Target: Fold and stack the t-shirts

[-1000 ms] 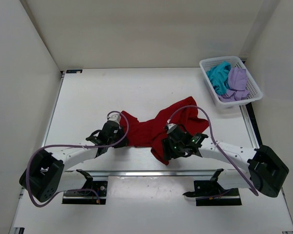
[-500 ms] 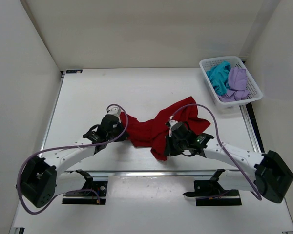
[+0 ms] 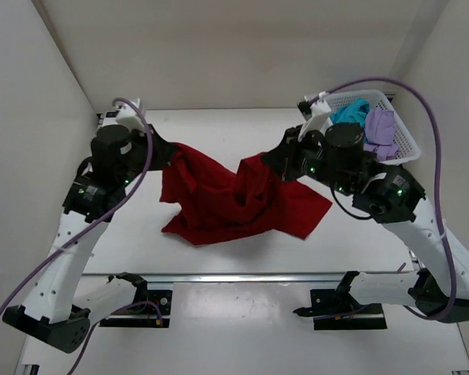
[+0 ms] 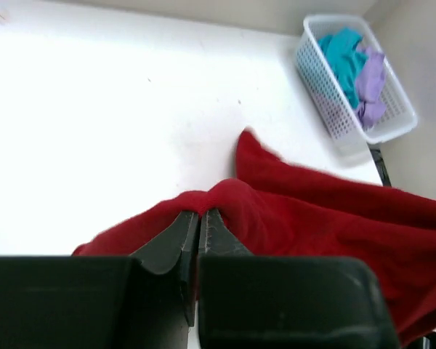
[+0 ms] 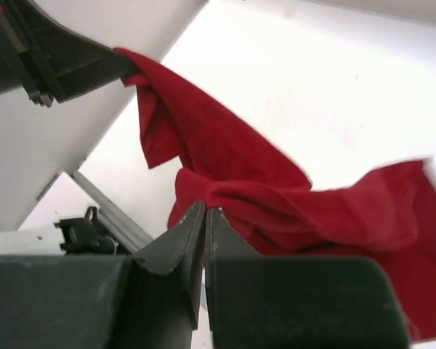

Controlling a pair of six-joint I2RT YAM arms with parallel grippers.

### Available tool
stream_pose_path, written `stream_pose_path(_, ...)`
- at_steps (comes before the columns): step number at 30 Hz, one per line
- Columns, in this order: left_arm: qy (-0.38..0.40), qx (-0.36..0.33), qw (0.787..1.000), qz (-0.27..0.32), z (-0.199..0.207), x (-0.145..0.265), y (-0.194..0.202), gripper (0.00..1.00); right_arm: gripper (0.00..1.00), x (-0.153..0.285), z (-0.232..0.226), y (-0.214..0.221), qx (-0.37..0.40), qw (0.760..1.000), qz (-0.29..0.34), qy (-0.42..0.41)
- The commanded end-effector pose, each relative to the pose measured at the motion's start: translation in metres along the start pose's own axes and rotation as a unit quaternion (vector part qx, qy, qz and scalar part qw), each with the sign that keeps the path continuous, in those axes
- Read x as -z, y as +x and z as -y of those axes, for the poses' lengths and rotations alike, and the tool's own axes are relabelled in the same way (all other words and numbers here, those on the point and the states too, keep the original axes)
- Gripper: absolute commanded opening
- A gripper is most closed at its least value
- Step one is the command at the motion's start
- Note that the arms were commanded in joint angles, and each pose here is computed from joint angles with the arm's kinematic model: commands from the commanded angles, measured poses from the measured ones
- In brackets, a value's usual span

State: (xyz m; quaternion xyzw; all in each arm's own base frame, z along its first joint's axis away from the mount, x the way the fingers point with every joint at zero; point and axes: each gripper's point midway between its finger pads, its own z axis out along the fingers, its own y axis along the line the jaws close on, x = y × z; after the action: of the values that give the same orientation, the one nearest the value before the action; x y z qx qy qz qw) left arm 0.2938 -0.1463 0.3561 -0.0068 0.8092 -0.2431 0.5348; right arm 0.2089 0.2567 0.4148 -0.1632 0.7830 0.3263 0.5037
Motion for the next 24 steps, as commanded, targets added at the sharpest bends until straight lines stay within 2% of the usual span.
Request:
stream_pose_path(1, -0.002, -0.018, 1.0, -0.011, -0.006, 0.033, -0.013, 0.0, 0.0, 0.011, 0.006, -0.026, 0.045, 0.998, 0.006, 0.039)
stream_pose_path(2, -0.01, -0.016, 1.0, -0.004, -0.009, 0.036, -0.02, 0.0, 0.0, 0.006, 0.02, -0.04, 0.041, 0.997, 0.016, 0.059)
stream_pose_path(3, -0.016, -0.015, 1.0, 0.001, -0.012, 0.037, -0.025, 0.0, 0.0, 0.001, 0.021, -0.046, 0.039, 0.998, 0.015, 0.044)
stream_pose_path(5, -0.041, -0.009, 0.999, -0.004, -0.028, 0.025, -0.025, 0.0, 0.0, -0.014, 0.054, -0.063, 0.02, 0.999, 0.027, 0.032)
stream_pose_path(7, -0.054, -0.005, 0.998, -0.014, -0.038, 0.006, -0.014, 0.0, 0.0, -0.042, 0.091, -0.058, 0.001, 0.998, 0.017, 0.053)
stream_pose_path(8, -0.069, -0.005, 0.998, -0.007, -0.047, -0.006, -0.016, 0.0, 0.0, -0.049, 0.114, -0.062, -0.007, 0.998, 0.017, 0.068)
stream_pose_path(12, -0.13, 0.017, 0.99, -0.054, -0.097, -0.074, 0.016, 0.0, 0.0, -0.112, 0.189, -0.053, -0.037, 0.993, -0.02, 0.11)
stream_pose_path(13, -0.132, 0.024, 0.989, -0.053, -0.101, -0.085, 0.014, 0.0, 0.0, -0.134, 0.204, -0.037, -0.057, 0.992, -0.051, 0.104)
stream_pose_path(14, -0.158, 0.027, 0.986, -0.046, -0.115, -0.103, 0.007, 0.0, 0.0, -0.15, 0.227, -0.04, -0.064, 0.99, -0.056, 0.111)
stream_pose_path(15, -0.185, 0.023, 0.981, -0.059, -0.128, -0.124, 0.013, 0.0, 0.0, -0.149, 0.233, -0.063, -0.067, 0.991, -0.039, 0.112)
stream_pose_path(16, -0.184, 0.022, 0.982, -0.036, -0.124, -0.132, -0.013, 0.0, 0.0, -0.167, 0.249, -0.076, -0.074, 0.99, -0.029, 0.113)
stream_pose_path(17, -0.192, 0.024, 0.981, -0.027, -0.127, -0.15, -0.032, 0.01, 0.0, -0.187, 0.277, -0.057, -0.097, 0.986, -0.061, 0.12)
stream_pose_path(18, -0.211, 0.029, 0.976, -0.045, -0.146, -0.172, -0.024, 0.03, 0.0, -0.177, 0.275, -0.1, -0.096, 0.99, -0.013, 0.106)
stream_pose_path(19, -0.191, 0.034, 0.981, -0.01, -0.13, -0.179, -0.06, 0.07, 0.0, -0.184, 0.299, -0.107, -0.124, 0.986, 0.005, 0.11)
stream_pose_path(20, -0.192, 0.039, 0.981, -0.004, -0.134, -0.195, -0.078, 0.13, 0.0, -0.194, 0.305, -0.11, -0.136, 0.987, 0.015, 0.089)
stream_pose_path(21, -0.192, 0.047, 0.979, -0.043, -0.144, -0.214, -0.059, 0.33, 0.04, -0.195, 0.314, -0.114, -0.163, 0.984, 0.028, 0.063)
stream_pose_path(22, -0.178, 0.045, 0.982, -0.038, -0.138, -0.22, -0.074, 0.54, 0.16, -0.19, 0.327, -0.109, -0.192, 0.979, 0.026, 0.061)
stream_pose_path(23, -0.177, 0.04, 0.983, -0.029, -0.135, -0.219, -0.084, 0.63, 0.22, -0.185, 0.322, -0.12, -0.185, 0.981, 0.04, 0.041)
stream_pose_path(24, -0.185, 0.034, 0.982, -0.021, -0.136, -0.216, -0.088, 0.8, 0.33, -0.188, 0.332, -0.109, -0.186, 0.981, 0.031, 0.054)
